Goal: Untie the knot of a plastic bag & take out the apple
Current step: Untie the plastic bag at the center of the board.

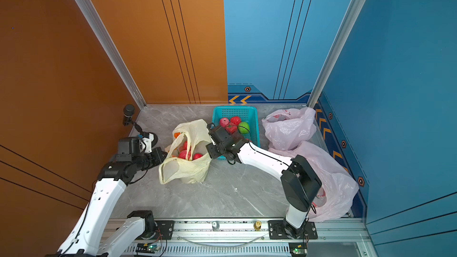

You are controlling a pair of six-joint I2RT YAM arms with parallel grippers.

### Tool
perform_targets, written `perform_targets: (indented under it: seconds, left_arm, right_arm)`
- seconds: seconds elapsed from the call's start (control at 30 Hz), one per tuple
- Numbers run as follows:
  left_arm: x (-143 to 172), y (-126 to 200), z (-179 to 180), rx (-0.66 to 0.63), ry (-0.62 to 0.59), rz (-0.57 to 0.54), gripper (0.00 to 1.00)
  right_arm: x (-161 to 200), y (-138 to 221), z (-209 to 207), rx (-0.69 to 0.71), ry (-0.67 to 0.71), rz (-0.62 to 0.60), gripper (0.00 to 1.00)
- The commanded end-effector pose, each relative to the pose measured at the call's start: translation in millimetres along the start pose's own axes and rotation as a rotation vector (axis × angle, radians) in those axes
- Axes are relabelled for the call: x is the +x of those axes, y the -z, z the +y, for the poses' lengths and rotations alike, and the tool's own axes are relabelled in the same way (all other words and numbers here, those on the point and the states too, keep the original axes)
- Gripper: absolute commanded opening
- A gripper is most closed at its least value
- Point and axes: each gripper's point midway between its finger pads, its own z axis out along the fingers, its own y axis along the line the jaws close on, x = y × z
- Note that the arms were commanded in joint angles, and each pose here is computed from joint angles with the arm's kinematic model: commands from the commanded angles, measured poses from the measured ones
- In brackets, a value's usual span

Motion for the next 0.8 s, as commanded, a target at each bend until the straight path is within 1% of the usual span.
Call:
perform_targets:
  seconds: [0.0, 0.1, 0.17, 0.2, 0.27, 0.3, 0.33, 0.5, 0.57, 0.67, 0.77]
  left_arm:
    - [0.9, -3.9, -9.6, 0.041, -0.042, 0.008, 0.0]
    - [-1.2, -5.0, -10.6, 0.031, -0.05, -0.001, 0.0]
    - [-4.8, -2.5, -9.5, 0.015, -0.053, -0.024, 0.0]
    - [-5.5, -1.3, -8.6, 0.008, -0.052, -0.033, 0.0]
    - [-8.1, 1.3, -8.1, 0.002, -0.047, -0.053, 0.0]
    - [-8.8, 1.8, -7.2, -0.003, -0.045, -0.059, 0.0]
    - [-10.3, 2.3, -6.8, -0.007, -0.041, -0.067, 0.0]
    - [-11.7, -1.7, -6.4, -0.002, -0.025, -0.069, 0.0]
    - [-10.7, -4.2, -6.2, 0.0, -0.02, -0.064, 0.0]
    - [-9.1, -5.9, -0.7, -0.02, -0.013, -0.066, 0.0]
    - [-7.4, -8.7, 3.8, -0.029, 0.0, -0.073, 0.0]
  right_arm:
    - [-47.6, 43.6, 45.3, -0.236, 0.013, -0.168, 0.71]
    - [-62.9, 64.2, 62.0, -0.31, 0.013, -0.219, 0.72]
    - [-66.7, 66.6, 75.5, -0.352, 0.021, -0.215, 0.67]
    - [-66.3, 63.7, 81.5, -0.367, 0.027, -0.199, 0.61]
    - [-62.4, 50.7, 93.7, -0.383, 0.039, -0.146, 0.4]
    - [-59.5, 42.5, 96.6, -0.382, 0.04, -0.121, 0.35]
    - [-56.9, 33.4, 100.0, -0.381, 0.037, -0.095, 0.33]
    - [-37.5, -6.5, 109.8, -0.377, 0.012, 0.038, 0.31]
    - [-24.6, -23.6, 108.8, -0.341, 0.011, 0.099, 0.31]
    - [3.5, -38.4, 112.5, -0.298, 0.026, 0.19, 0.3]
    - [39.8, -46.4, 119.1, -0.278, 0.047, 0.26, 0.3]
